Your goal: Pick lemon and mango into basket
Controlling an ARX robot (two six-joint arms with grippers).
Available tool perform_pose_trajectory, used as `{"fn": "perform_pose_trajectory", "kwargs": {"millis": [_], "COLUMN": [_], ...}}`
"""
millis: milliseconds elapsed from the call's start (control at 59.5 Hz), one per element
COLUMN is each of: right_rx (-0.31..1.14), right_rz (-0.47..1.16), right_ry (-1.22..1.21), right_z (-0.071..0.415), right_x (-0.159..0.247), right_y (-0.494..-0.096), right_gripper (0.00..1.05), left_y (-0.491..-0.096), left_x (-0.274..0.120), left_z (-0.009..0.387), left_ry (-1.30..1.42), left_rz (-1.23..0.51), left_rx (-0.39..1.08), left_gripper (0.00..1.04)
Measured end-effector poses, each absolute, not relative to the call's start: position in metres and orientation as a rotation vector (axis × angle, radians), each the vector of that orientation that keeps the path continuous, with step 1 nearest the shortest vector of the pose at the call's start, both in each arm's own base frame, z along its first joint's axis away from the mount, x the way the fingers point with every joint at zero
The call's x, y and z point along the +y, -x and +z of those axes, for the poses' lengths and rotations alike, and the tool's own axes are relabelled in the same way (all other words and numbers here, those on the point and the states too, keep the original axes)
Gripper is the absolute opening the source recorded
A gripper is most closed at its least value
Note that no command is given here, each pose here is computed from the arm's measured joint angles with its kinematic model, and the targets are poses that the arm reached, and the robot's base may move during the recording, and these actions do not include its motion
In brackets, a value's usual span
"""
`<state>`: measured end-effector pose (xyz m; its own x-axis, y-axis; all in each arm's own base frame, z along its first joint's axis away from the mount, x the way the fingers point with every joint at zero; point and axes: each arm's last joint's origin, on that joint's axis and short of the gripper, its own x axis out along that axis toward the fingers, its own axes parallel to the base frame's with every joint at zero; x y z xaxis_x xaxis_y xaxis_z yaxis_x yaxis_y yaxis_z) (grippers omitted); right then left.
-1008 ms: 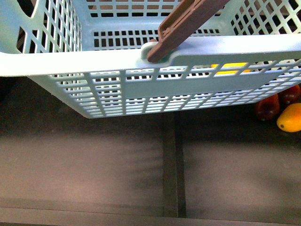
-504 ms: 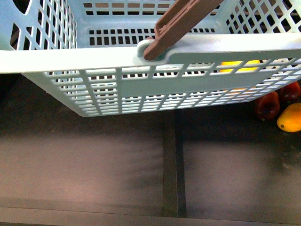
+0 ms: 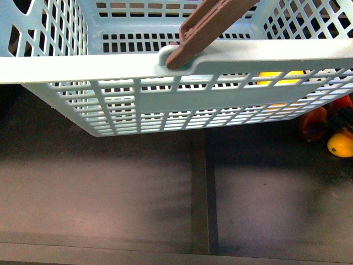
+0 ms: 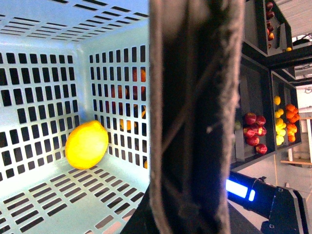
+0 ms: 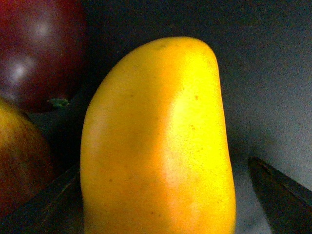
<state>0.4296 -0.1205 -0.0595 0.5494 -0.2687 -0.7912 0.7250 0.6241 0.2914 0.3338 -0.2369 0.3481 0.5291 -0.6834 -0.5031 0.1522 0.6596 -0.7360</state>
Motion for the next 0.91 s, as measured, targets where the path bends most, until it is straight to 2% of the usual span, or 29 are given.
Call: {"fn": "perform_pose_trajectory", "kwargs": {"millis": [134,235,437,689,907], "right_rx": [0.775,0.771,0.758,0.621,0.536], "right_rz": [-0.647,-0.639,-0.579,-0.393,-0.137], "right_ry": [-0.660,-0.653,-0.615,-0.499,-0.439], "right_z": [-0.058,-0.058,-0.038,0.068,0.135], "right_x": [-0.122,-0.124,-0.128,-0.152,-0.133], "right_y": [-0.431,-0.428,-0.403,-0.336,-0.291], "right_gripper": [0.74,0.65,0.64,0.64,0.64], "left_y": [-0.334,-0.334,-0.334,-0.334,-0.334], "left_x": [-0.237,-0.237,-0.237,-0.237,-0.237], "left_z": [0.348,0.348,0.348,0.348,0.348], "left_ry": [0.689,0.690,0.689,0.689,0.689], "left_rz": [-0.550,-0.551,-0.550,-0.549,-0.549], "left_rx": [0.879,0.880,0.880,0.879,0.879], "left_gripper": [0.04,0.04,0.04,0.04,0.04]}}
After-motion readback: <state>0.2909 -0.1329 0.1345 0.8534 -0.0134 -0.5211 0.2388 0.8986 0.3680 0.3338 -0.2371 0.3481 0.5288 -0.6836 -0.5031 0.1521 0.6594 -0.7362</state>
